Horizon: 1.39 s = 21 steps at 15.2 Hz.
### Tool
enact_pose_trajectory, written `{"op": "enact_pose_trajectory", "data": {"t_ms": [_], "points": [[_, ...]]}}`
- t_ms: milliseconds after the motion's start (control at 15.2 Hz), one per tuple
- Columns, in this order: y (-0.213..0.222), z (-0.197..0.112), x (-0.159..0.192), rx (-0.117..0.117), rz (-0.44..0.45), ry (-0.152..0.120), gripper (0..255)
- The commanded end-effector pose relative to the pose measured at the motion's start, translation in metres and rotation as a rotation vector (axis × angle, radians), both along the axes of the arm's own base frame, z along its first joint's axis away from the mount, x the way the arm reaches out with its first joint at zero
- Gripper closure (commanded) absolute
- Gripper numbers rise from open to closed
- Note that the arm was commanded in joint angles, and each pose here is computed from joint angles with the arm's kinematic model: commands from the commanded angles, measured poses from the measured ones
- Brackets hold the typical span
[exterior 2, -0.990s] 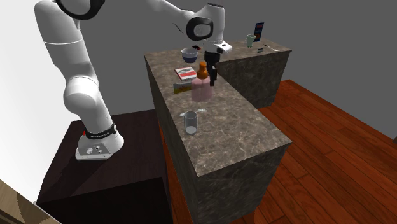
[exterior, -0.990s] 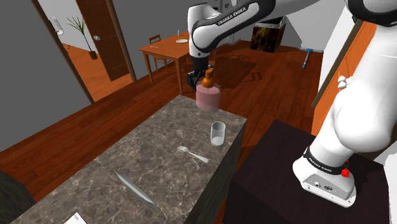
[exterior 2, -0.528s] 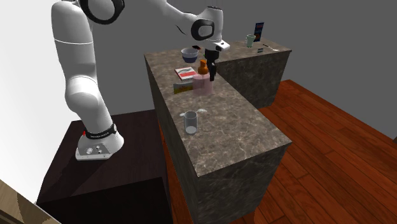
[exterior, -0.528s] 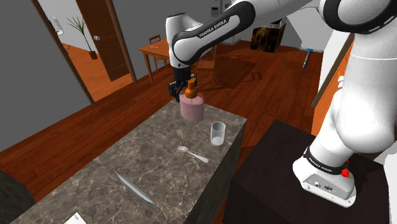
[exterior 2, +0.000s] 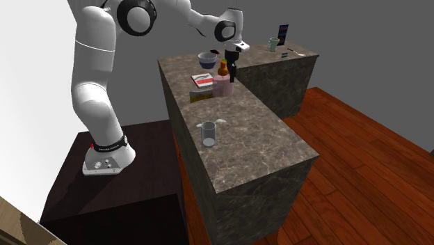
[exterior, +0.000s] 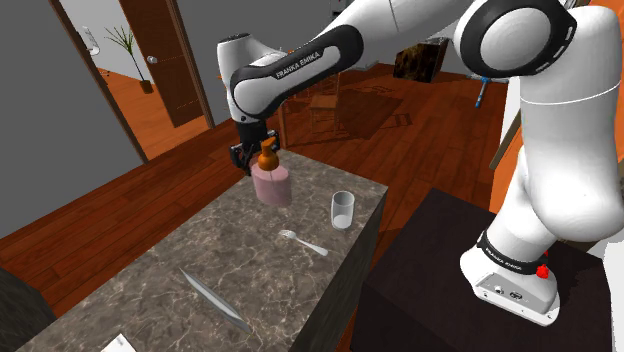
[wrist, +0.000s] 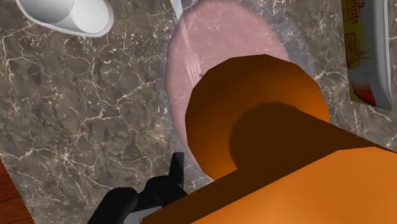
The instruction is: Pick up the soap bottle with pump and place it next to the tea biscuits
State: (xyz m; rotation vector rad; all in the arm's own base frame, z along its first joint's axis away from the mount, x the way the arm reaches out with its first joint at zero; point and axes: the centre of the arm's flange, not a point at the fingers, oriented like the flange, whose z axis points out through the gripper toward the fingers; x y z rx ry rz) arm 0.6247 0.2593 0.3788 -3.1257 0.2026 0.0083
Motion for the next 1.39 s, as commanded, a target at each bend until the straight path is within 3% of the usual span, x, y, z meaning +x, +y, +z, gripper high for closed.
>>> {"op": "enact_pose_trajectory", "data": {"t_ms": [0,726,1320], "points": [[0.028,-0.005,0.005,0.0,-0.001,0.0,255],[0.161,-0.032,0.047,0.0,-0.001,0.0,255],[0.161,-0.08,0.047,0.0,-0.001,0.0,255]]}}
